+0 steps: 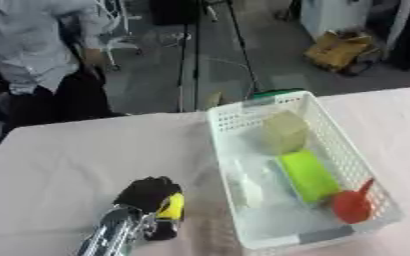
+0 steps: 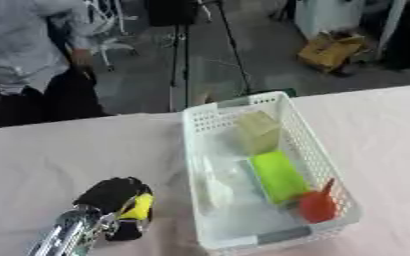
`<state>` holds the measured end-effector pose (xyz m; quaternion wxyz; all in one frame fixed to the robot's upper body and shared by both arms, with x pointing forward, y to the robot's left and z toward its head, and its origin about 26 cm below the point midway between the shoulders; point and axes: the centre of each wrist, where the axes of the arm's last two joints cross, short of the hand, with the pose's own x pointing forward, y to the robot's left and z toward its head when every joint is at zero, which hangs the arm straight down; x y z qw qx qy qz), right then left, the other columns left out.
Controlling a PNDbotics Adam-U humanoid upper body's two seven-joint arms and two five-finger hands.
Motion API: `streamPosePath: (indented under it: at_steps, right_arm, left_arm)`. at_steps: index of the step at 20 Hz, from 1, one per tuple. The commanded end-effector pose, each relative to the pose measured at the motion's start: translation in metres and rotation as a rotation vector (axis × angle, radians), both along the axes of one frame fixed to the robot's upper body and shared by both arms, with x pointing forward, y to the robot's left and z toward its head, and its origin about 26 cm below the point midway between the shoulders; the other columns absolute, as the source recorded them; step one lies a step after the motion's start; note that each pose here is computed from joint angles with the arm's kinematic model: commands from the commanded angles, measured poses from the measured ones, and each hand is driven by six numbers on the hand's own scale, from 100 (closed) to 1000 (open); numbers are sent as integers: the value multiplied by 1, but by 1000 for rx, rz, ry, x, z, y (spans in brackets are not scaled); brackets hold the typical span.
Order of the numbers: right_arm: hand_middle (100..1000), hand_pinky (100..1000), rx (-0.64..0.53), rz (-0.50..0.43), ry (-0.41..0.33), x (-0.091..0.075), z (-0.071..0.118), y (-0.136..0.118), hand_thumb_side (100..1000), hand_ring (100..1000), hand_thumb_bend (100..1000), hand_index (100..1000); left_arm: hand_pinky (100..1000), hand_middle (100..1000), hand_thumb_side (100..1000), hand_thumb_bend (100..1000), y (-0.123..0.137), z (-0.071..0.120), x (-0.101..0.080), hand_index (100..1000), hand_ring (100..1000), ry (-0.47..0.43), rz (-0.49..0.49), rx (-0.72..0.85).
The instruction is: Pick up objects on the table and place them in the box.
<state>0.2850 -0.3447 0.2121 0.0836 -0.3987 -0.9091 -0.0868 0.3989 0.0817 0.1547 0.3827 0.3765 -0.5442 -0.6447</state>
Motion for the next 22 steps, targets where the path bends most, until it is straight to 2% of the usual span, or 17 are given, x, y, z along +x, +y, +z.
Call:
streamPosePath:
  at_steps: [1,9,22]
  right_arm:
    - [681,918,-14,8,-34,-2,10,0,1000,871,100,771]
    - [681,918,-15,8,-33,-2,10,0,1000,871,100,771]
    - [682,918,-15,6,-36,-3,11,-1,1000,872,100,770]
  left_arm:
    - [100,598,317,100,5,17,0,775,558,-62,2,-15]
    - [100,576,275,100,9,33,-3,753,538,-107,2,-21]
    - [100,549,202,123,26,76,-9,720,500,-196,0,-25]
